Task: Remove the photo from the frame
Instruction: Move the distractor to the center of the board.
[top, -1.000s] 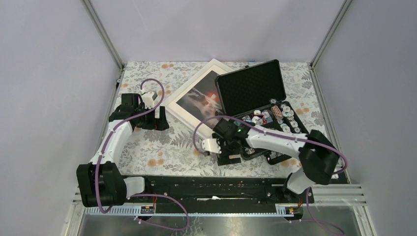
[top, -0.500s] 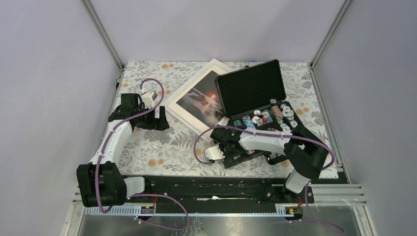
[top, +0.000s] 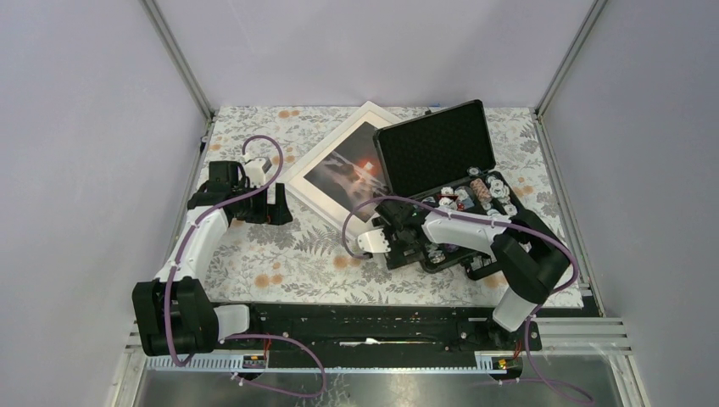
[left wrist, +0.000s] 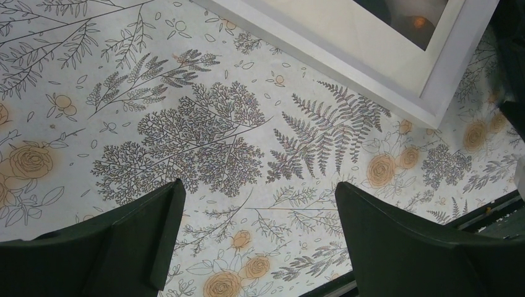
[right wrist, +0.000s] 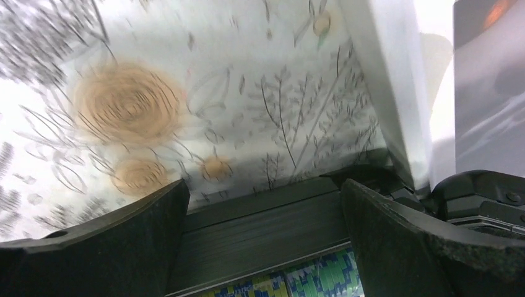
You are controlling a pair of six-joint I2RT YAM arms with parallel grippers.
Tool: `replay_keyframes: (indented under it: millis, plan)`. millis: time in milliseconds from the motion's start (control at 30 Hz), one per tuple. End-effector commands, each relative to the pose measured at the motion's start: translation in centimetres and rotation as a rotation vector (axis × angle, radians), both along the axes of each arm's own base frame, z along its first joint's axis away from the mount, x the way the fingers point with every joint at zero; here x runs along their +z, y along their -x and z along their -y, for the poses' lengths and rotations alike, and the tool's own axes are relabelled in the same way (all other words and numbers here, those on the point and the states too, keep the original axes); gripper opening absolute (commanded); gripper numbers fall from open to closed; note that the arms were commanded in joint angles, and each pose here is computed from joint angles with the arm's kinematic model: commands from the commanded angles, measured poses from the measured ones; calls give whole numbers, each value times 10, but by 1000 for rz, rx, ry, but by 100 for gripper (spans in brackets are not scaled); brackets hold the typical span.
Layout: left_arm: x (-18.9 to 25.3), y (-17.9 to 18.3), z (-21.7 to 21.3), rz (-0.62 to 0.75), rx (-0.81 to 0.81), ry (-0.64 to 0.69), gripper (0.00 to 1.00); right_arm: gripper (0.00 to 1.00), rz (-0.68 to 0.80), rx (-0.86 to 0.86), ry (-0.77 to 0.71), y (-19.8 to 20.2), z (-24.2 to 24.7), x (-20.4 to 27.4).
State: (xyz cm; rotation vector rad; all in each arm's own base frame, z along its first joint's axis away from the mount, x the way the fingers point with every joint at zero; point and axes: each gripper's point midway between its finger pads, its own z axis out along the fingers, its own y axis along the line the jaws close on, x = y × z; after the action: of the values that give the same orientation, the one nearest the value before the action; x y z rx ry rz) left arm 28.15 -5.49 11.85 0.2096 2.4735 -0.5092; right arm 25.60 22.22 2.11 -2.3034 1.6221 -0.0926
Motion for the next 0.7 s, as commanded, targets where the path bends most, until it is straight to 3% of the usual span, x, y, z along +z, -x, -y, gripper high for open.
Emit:
replay_keyframes:
  millis: [0, 300, 667]
  plan:
    - [14, -11, 2, 43, -10, 26, 99, 99, 48, 17, 321, -26, 87, -7]
    - [13, -12, 4, 40, -18, 32, 99, 99, 44, -14, 355, -41, 116, -10]
    - [11, -11, 5, 36, -29, 37, 99, 99, 118, -190, 262, -118, 123, -1]
